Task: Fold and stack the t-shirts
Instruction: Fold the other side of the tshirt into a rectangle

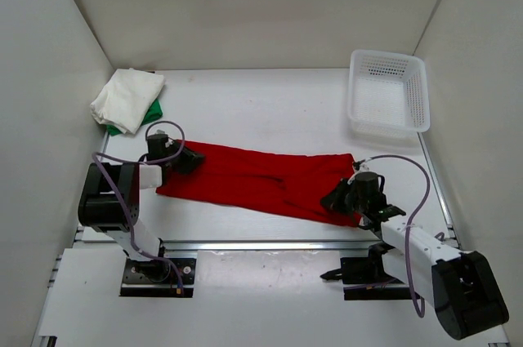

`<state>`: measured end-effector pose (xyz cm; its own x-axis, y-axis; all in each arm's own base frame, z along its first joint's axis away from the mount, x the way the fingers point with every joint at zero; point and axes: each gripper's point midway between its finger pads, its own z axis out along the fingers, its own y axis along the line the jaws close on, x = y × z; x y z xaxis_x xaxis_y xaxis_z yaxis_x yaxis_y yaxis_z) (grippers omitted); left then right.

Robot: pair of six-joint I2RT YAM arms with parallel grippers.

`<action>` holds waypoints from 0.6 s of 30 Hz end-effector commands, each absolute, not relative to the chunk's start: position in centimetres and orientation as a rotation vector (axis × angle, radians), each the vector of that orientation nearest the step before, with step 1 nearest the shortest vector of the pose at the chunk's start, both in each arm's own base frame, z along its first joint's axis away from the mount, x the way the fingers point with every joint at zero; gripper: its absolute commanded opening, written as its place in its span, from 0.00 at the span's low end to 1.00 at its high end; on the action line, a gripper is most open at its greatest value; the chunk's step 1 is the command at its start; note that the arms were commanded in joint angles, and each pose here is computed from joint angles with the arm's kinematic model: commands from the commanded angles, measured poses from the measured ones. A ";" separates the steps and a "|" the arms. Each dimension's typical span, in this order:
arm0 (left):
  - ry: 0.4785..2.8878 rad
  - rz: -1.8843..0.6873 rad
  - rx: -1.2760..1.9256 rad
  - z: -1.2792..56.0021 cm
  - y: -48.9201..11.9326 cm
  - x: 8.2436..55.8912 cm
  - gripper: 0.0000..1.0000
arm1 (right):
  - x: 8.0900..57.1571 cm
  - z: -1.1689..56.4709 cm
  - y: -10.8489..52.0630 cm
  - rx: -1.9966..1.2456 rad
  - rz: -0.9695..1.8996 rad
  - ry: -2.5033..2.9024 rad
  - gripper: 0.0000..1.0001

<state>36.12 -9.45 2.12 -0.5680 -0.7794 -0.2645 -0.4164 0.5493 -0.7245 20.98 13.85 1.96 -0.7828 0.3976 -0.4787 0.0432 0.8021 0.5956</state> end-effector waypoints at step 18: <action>2.028 -0.816 -0.539 15.3 -11.7 37.6 0.43 | 32.6 5.1 20.6 0.077 0.733 2.338 0.04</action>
<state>39.31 -10.65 15.75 -0.4857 -0.6944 -0.5310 -0.0965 0.6463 -0.7570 28.82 18.79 3.43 -0.8212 0.2489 -0.5136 -0.0705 0.8487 0.5241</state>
